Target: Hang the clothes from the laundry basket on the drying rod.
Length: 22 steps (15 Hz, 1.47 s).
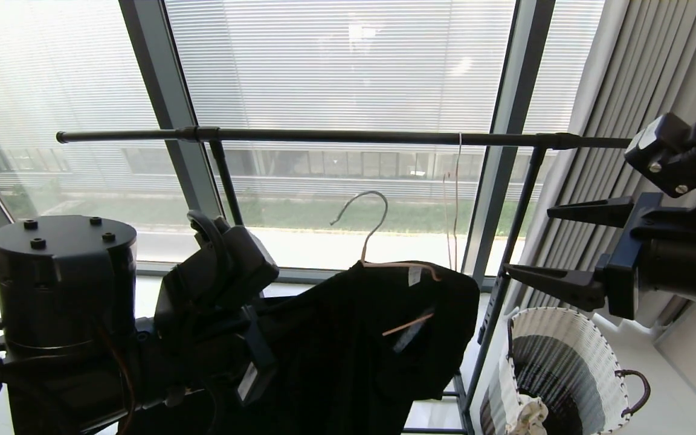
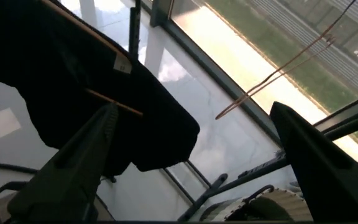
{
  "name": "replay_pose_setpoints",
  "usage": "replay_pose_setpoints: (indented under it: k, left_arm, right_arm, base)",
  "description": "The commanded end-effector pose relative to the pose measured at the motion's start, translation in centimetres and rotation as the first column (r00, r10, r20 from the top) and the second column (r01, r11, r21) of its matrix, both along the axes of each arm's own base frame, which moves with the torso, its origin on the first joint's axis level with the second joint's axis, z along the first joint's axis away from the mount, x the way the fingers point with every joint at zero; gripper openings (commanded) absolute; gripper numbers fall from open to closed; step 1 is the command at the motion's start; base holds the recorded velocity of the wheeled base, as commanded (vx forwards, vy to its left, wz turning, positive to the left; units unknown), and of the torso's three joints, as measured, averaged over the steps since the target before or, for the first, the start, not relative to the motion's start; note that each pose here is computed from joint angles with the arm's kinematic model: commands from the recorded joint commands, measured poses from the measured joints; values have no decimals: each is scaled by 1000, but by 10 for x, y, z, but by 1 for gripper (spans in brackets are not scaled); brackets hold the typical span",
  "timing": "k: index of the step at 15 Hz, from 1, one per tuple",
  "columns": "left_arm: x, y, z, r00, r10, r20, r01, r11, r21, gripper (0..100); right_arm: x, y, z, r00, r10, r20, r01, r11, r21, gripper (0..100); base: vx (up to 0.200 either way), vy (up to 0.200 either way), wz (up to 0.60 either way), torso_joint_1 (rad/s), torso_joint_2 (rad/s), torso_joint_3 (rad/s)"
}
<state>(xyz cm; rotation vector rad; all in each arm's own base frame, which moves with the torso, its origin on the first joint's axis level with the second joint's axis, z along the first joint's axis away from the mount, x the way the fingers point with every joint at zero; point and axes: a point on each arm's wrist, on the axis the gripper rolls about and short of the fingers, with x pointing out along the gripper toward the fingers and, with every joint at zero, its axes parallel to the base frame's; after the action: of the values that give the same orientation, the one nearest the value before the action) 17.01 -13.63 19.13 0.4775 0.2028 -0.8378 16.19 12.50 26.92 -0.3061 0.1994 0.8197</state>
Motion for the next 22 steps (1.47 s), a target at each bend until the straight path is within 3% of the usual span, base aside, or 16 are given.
replay_pose_setpoints:
  k: [1, 4, 7, 12, 20, 21, 22]
  left_arm:
    - [-11, -15, -1, 997, -82, -4, 82, 997, 0, 0]
    - [-21, -28, -3, 987, -158, -13, 158, 987, 7, 0]
    - [-29, -35, -3, 979, -204, -11, 204, 979, 8, 0]
    - [-35, -43, 2, 970, -244, 4, 244, 970, 0, 0]
    - [-41, -47, 3, 962, -271, 12, 271, 962, -3, 0]
    - [-41, -47, 3, 962, -271, 13, 271, 962, -3, 0]
    - [-41, -47, 3, 962, -273, 13, 273, 962, -3, 0]
  right_arm:
    - [-4, -1, -3, 995, 95, 22, -94, 993, -78, 100]
    - [-10, -2, -16, 953, 302, 15, -291, 930, -224, 100]
    - [-10, 0, -29, 929, 368, -31, -359, 883, -302, 100]
    - [-3, 15, -48, 887, 443, -127, -461, 842, -282, 100]
    - [5, 25, -68, 874, 437, -214, -483, 828, -284, 100]
    - [4, 25, -69, 874, 435, -218, -483, 827, -286, 0]
    - [4, 25, -70, 876, 431, -217, -479, 829, -288, 0]
  base:
    - [0, 0, 0, 0, 0, 0]
    - [0, 0, 0, 0, 0, 0]
    - [0, 0, 0, 0, 0, 0]
    - [0, 0, 0, 0, 0, 0]
    - [0, 0, 0, 0, 0, 0]
    - [0, 0, 0, 0, 0, 0]
    - [0, 0, 0, 0, 0, 0]
